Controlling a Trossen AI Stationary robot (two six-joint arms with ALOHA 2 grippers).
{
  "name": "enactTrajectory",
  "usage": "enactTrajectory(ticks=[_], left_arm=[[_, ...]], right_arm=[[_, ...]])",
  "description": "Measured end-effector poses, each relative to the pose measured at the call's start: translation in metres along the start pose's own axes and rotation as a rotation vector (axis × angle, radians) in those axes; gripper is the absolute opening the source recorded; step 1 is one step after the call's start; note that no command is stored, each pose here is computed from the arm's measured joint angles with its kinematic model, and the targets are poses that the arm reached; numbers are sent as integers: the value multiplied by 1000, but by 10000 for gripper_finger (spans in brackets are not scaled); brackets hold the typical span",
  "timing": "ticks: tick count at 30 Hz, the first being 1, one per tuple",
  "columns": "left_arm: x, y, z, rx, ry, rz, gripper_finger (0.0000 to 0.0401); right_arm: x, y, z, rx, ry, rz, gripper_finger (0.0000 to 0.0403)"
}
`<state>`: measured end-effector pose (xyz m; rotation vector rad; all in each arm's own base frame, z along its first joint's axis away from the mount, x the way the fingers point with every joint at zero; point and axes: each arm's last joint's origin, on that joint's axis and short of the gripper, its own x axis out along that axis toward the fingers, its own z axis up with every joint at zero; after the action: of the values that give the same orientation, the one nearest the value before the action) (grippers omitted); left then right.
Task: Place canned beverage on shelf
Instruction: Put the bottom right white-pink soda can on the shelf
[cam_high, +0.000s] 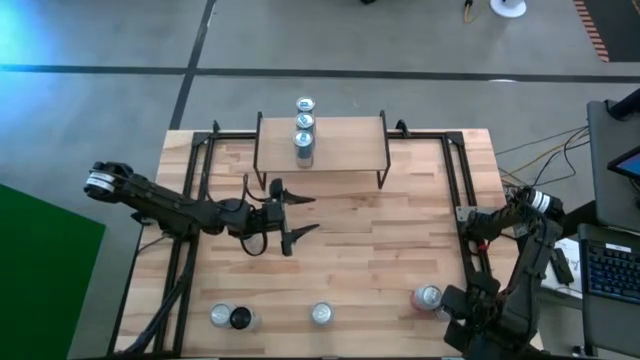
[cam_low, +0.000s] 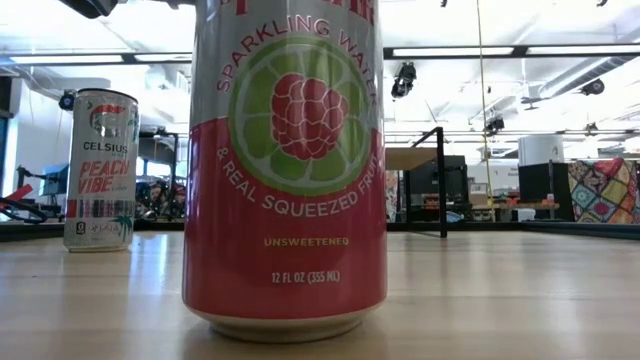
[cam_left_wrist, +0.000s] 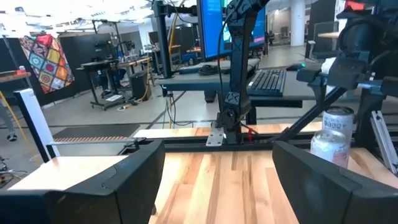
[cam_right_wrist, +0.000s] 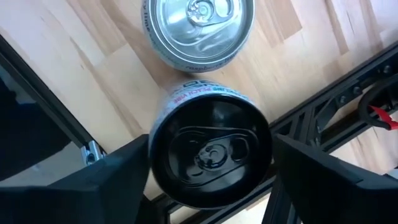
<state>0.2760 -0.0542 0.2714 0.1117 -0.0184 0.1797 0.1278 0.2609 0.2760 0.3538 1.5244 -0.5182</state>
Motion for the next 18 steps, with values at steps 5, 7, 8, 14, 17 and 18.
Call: enactTrajectory(ticks=[5, 7, 8, 14, 17, 18], left_arm=[[0, 0, 0, 3, 6, -1, 283], [0, 0, -1, 3, 6, -1, 283], [0, 0, -1, 3, 6, -1, 283], [0, 0, 0, 3, 6, -1, 283], [0, 0, 0, 3, 6, -1, 283], [0, 0, 0, 3, 6, -1, 283]], right_arm=[[0, -1, 0, 0, 1, -2, 246], [-1, -1, 0, 0, 17, 0, 240], [-2, -1, 0, 0, 26, 4, 240], [-13, -10, 0, 0, 43, 45, 241], [-20, -17, 1, 1, 35, 67, 246], [-23, -21, 2, 2, 30, 74, 247]])
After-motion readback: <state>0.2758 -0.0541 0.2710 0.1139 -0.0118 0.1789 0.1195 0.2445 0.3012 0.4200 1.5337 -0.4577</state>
